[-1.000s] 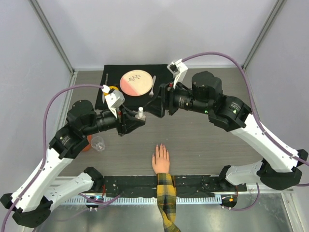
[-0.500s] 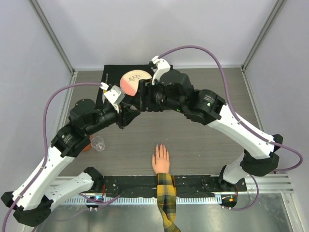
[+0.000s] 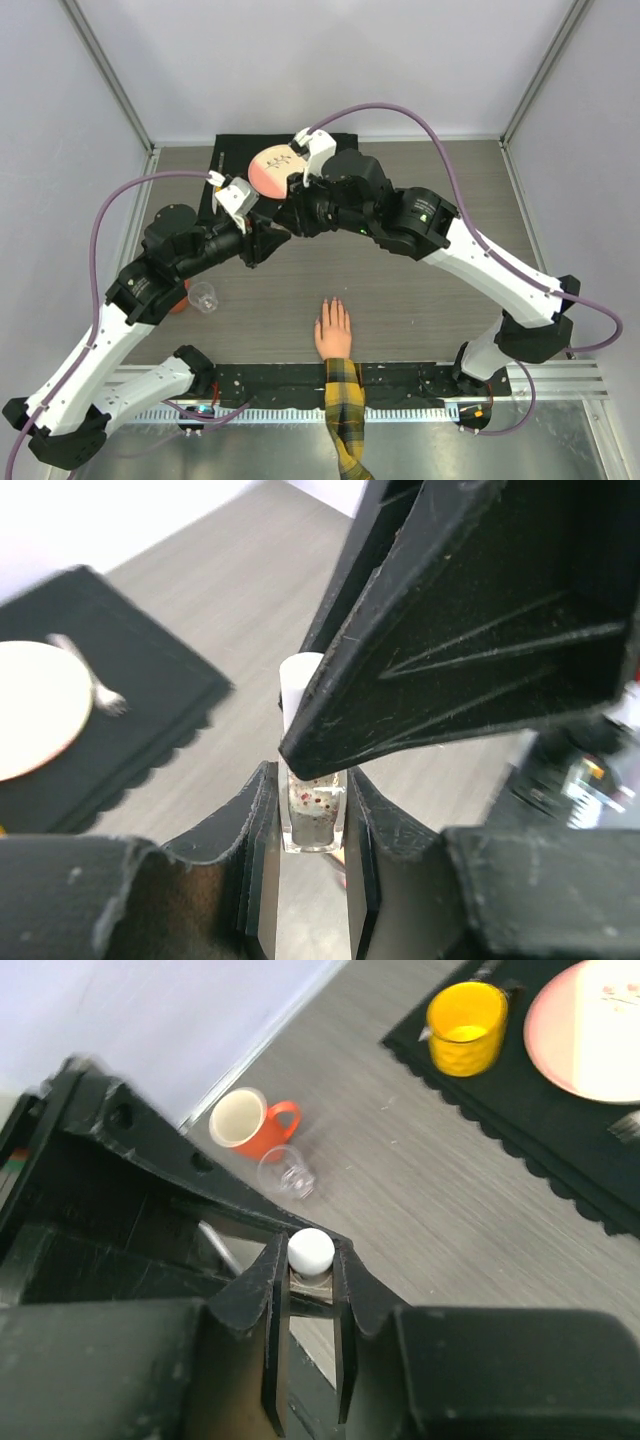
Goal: Paint the nails
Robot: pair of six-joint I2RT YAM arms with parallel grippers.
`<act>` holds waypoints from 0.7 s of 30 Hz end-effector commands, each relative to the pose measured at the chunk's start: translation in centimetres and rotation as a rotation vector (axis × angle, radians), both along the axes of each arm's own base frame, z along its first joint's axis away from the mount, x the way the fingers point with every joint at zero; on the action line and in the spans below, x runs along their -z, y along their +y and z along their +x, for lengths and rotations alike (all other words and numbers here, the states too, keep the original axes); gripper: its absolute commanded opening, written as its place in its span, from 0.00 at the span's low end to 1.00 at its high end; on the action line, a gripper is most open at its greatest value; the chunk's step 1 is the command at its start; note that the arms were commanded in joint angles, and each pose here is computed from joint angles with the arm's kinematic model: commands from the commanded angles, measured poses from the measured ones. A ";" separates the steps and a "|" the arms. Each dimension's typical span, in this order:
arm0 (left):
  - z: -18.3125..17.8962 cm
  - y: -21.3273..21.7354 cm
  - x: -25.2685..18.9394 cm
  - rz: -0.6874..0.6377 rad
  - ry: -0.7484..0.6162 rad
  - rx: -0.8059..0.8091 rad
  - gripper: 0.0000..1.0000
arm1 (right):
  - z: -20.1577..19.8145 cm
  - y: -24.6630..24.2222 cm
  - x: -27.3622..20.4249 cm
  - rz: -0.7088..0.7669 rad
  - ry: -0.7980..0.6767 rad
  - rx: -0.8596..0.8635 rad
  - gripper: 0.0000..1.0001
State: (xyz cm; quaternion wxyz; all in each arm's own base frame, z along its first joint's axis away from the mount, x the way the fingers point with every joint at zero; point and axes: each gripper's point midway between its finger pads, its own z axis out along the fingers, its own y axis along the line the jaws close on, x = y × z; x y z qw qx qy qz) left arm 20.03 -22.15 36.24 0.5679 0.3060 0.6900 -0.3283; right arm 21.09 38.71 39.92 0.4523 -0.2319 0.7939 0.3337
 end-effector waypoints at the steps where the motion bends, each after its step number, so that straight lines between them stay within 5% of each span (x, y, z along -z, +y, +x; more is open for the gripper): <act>1: -5.0 -2.1 -4.3 -0.130 -0.060 0.280 0.00 | -4.1 -0.3 -1.1 0.055 -0.088 -0.333 0.01; 5: -9.5 -3.4 -4.9 -0.171 0.042 0.541 0.00 | -9.4 -2.0 -3.3 0.312 -0.083 -0.679 0.01; 9: -11.1 -4.2 -5.4 -0.219 0.118 0.668 0.00 | -10.8 -2.7 -2.1 0.344 0.019 -0.793 0.01; 16: -10.5 -4.6 -5.2 -0.192 0.137 0.657 0.00 | -9.6 -2.9 -2.8 0.350 -0.012 -0.710 0.01; 21: -7.9 -4.1 -4.3 -0.139 0.089 0.499 0.00 | -5.9 -3.7 -3.7 0.321 -0.004 -0.436 0.55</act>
